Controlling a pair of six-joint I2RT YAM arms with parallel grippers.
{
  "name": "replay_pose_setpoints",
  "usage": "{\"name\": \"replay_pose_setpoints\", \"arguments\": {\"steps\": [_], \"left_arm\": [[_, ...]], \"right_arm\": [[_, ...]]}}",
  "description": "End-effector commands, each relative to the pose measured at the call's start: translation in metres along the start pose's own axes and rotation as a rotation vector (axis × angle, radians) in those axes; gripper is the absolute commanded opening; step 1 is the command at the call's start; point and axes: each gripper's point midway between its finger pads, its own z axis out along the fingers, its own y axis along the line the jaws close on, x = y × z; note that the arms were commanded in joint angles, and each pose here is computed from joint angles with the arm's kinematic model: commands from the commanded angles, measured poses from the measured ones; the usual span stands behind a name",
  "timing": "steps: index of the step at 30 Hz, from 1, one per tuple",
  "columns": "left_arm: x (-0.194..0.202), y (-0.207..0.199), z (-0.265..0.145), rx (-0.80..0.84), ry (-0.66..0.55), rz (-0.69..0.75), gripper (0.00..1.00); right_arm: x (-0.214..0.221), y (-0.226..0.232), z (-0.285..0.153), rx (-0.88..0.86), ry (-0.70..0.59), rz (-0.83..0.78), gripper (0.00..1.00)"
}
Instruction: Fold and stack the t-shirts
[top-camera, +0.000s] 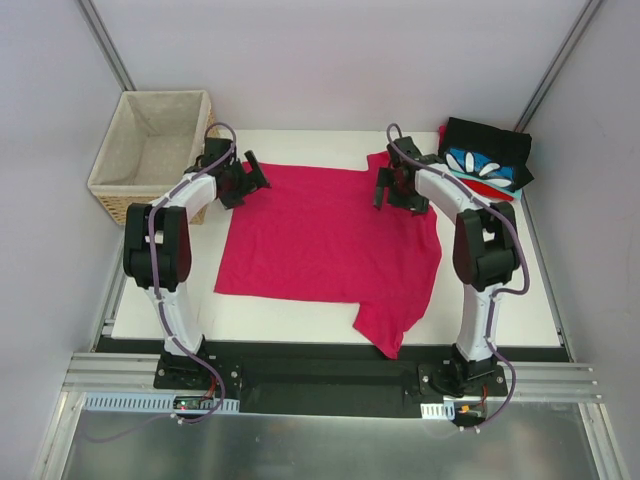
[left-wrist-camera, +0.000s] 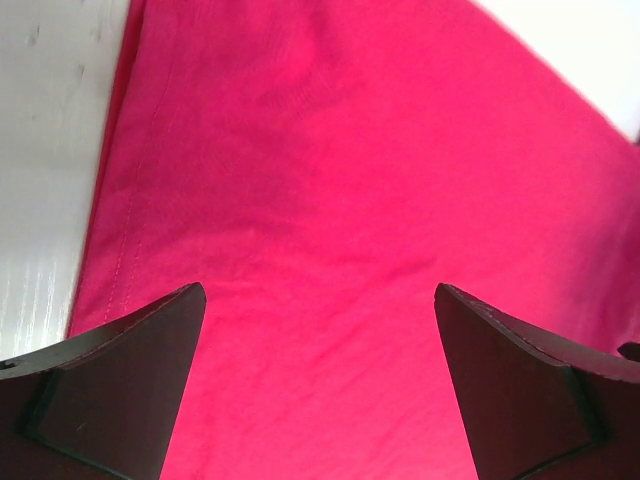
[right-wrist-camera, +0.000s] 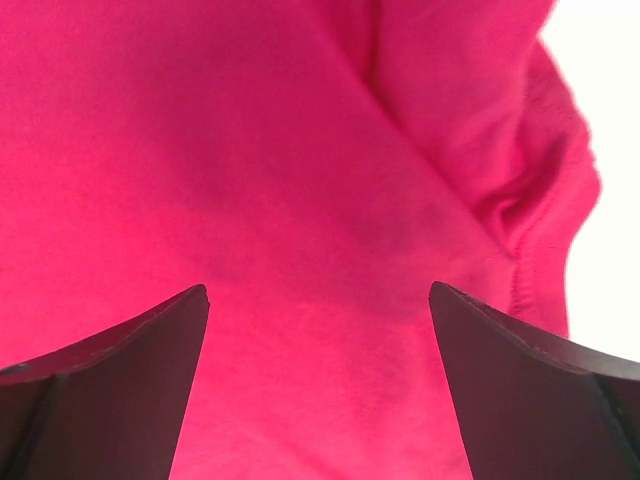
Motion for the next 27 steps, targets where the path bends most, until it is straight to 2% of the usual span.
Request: {"name": "replay_pose_setpoints", "arguments": {"steps": [1,11,16,27], "left_arm": [[0.016,0.006,0.010,-0.027,0.071,-0.008,0.99],[0.028,0.028,0.039,-0.133,0.135,-0.007,0.99],[0.025,0.035,0.048,-0.171,0.136,-0.008,0.99],[0.007,0.032,0.056,-0.189,0.110,0.010,0.99]], "right_arm": [[0.008,0.002,0.001,0.031,0.015,-0.020,0.97],[0.016,-0.001,0.029,0.091,0.068,-0.029,0.97],[0.022,0.000,0.044,0.109,0.101,-0.025,0.97],[0.004,0.007,0.063,0.136,0.099,-0.020,0.97]]}}
